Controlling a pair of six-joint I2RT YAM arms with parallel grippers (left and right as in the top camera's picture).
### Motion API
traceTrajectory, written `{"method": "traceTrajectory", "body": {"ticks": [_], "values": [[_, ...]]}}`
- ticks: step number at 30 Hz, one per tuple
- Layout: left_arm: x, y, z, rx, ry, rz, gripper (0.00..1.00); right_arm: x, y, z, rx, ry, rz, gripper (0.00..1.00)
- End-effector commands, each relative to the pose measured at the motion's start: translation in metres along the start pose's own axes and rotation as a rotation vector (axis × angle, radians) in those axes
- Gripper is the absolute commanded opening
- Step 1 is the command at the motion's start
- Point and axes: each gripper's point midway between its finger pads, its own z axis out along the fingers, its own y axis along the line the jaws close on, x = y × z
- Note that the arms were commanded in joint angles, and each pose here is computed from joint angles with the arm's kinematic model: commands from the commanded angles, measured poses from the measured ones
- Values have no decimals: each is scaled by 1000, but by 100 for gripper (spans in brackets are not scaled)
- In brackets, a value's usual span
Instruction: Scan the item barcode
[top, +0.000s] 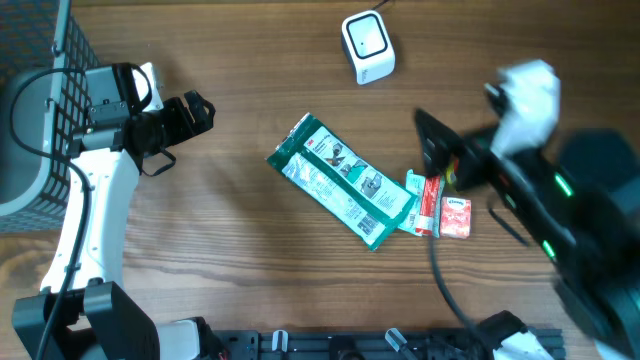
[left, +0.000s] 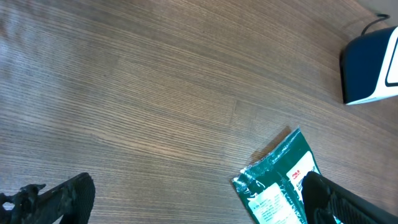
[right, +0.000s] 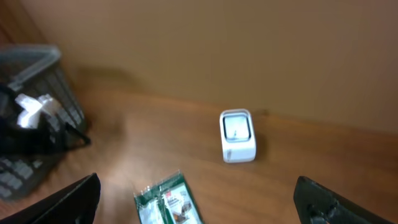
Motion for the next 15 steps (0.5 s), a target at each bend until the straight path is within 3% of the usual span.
{"method": "traceTrajectory", "body": {"ticks": [1,9,12,15], "values": [[2,3,1,-9,3,5,100,19,-12,-34,25,-70,8,100],[2,3,1,-8,3,5,100,63,-44,-86,107,-309,32,100],[2,3,1,-9,3,5,100,60,-55,-97,166,-456,4,100],[2,3,1,-8,3,5,100,45,-49,-106,163,-627,-133,100]]}}
